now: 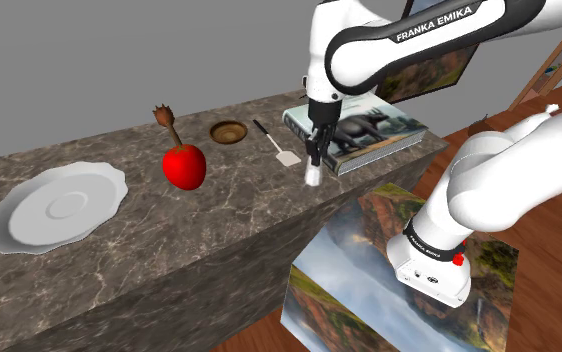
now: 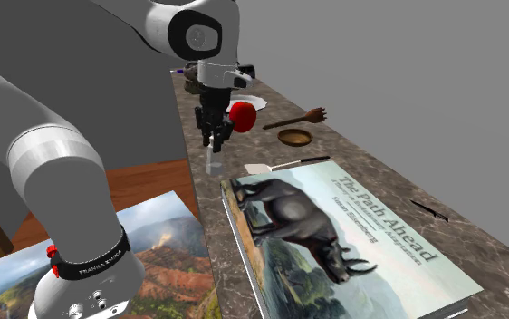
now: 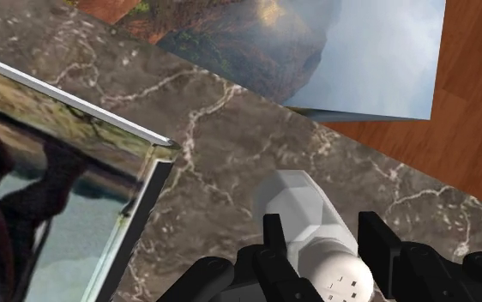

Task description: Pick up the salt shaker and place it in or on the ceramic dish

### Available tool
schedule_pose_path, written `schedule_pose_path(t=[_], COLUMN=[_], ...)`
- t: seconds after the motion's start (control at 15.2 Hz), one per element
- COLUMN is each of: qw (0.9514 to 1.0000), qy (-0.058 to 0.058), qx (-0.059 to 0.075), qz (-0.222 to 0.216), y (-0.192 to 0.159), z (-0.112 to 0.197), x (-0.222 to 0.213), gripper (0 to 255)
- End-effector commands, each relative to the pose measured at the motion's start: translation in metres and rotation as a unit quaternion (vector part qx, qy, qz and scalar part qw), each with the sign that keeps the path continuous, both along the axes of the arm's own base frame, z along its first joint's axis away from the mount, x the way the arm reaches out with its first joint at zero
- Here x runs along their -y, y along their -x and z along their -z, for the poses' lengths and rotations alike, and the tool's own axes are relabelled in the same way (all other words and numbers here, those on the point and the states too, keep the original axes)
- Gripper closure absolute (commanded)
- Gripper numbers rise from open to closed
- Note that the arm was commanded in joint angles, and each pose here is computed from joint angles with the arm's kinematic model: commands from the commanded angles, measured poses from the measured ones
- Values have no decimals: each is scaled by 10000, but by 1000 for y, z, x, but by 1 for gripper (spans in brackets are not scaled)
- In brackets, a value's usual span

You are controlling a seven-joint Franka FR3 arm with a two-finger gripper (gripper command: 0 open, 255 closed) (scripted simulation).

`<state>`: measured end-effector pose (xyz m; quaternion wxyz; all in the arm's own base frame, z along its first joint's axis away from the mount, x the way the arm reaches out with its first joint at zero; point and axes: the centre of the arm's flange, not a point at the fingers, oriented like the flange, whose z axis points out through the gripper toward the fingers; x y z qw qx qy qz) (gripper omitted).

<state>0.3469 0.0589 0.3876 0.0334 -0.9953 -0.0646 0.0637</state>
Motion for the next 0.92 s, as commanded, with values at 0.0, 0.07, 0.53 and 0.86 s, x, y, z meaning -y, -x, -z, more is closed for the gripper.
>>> schedule_pose_path(t=[0.0, 0.07, 0.53, 0.86], qw=[10000, 10000, 10000, 10000], qy=[1, 1, 1, 1], qx=[-3, -3, -3, -3], qz=[0, 0, 0, 0], y=[-1, -1, -1, -1], z=[-11, -16, -53, -80], x=[1, 1, 1, 1], gripper=[255, 255, 255, 255])
